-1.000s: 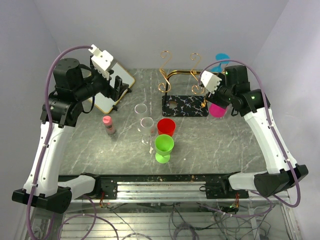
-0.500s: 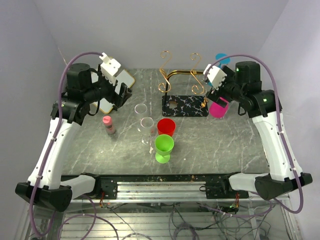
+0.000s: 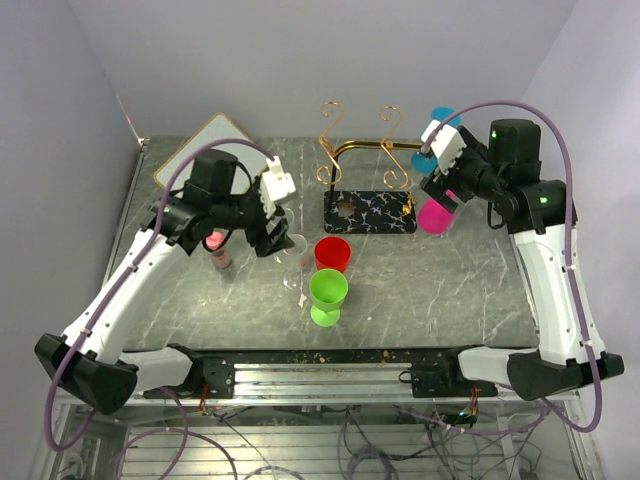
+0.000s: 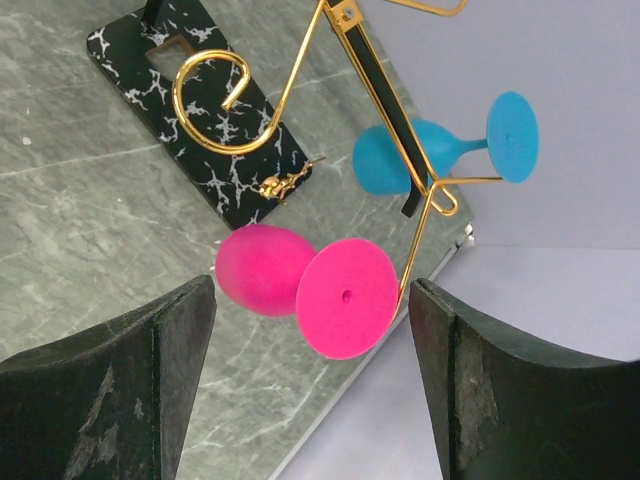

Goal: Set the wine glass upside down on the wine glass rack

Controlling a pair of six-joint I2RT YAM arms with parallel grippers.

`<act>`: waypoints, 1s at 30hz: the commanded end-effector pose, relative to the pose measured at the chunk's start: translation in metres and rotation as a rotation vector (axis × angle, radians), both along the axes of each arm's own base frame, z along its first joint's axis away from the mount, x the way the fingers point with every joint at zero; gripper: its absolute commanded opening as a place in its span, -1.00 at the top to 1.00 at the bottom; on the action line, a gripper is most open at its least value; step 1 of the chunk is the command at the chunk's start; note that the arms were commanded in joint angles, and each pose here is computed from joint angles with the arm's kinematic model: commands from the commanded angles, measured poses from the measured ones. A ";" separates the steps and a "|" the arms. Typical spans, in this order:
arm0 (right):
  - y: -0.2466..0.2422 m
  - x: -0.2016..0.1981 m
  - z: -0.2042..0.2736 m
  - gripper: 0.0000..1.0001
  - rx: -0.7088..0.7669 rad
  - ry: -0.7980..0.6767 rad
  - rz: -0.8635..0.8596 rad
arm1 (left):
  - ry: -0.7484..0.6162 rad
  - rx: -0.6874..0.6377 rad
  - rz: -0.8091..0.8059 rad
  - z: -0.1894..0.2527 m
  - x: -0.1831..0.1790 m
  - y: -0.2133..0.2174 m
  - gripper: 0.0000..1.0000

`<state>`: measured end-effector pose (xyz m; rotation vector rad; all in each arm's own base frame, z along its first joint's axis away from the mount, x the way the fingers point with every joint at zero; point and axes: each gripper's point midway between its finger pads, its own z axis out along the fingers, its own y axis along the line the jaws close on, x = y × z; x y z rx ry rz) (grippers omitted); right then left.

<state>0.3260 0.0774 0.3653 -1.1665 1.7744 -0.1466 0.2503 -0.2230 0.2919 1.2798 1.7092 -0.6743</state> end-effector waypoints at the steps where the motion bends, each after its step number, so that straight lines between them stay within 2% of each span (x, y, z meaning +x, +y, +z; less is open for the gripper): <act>1: 0.000 0.001 0.008 -0.55 0.058 0.001 0.005 | 0.003 0.089 -0.188 -0.022 -0.031 -0.016 -0.64; 6: -0.013 0.000 0.012 -0.56 0.072 -0.007 -0.024 | -0.005 0.186 -0.324 -0.049 -0.055 -0.032 -0.46; 14: -0.028 -0.003 0.007 -0.61 0.085 0.001 -0.057 | -0.022 0.306 -0.541 -0.083 -0.093 -0.045 -0.34; 20: -0.033 -0.002 0.005 -0.61 0.089 0.004 -0.068 | -0.033 0.379 -0.633 -0.098 -0.107 -0.053 -0.20; 30: -0.038 -0.002 -0.003 -0.62 0.073 0.006 -0.090 | -0.081 0.521 -0.739 -0.121 -0.116 -0.075 -0.21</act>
